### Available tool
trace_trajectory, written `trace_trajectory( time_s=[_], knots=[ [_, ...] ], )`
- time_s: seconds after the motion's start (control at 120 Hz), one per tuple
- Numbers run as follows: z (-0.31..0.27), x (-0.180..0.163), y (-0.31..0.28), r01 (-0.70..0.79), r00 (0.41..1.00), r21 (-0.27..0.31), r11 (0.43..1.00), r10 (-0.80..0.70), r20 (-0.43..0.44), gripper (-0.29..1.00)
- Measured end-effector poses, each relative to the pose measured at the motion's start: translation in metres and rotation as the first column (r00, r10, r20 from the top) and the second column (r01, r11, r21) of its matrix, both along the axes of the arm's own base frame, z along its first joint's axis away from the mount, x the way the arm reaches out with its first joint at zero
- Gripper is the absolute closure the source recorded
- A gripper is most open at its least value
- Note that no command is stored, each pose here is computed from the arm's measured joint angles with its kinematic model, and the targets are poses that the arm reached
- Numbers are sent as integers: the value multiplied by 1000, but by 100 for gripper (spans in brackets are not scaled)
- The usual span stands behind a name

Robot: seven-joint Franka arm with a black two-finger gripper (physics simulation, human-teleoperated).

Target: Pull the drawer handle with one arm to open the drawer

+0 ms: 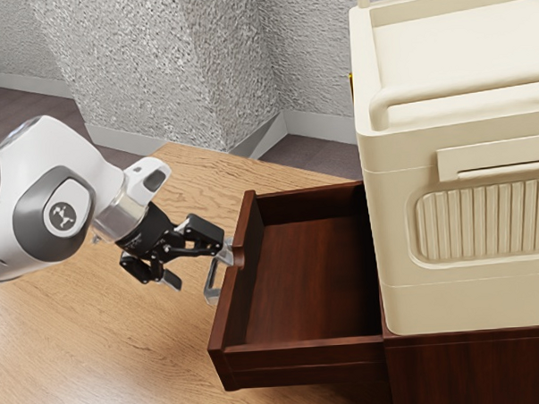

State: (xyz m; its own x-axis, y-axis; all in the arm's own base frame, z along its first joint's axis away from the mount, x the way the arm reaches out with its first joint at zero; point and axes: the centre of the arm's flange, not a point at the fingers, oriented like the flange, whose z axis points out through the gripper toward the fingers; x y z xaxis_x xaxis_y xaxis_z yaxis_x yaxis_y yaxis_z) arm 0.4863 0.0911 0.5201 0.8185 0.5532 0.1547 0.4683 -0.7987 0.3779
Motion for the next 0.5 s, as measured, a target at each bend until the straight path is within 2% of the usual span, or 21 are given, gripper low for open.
trace_trajectory(
  time_s=[0.5],
  knots=[
    [26,5,-11,41,998,31,999,-43,49,0]
  ],
)
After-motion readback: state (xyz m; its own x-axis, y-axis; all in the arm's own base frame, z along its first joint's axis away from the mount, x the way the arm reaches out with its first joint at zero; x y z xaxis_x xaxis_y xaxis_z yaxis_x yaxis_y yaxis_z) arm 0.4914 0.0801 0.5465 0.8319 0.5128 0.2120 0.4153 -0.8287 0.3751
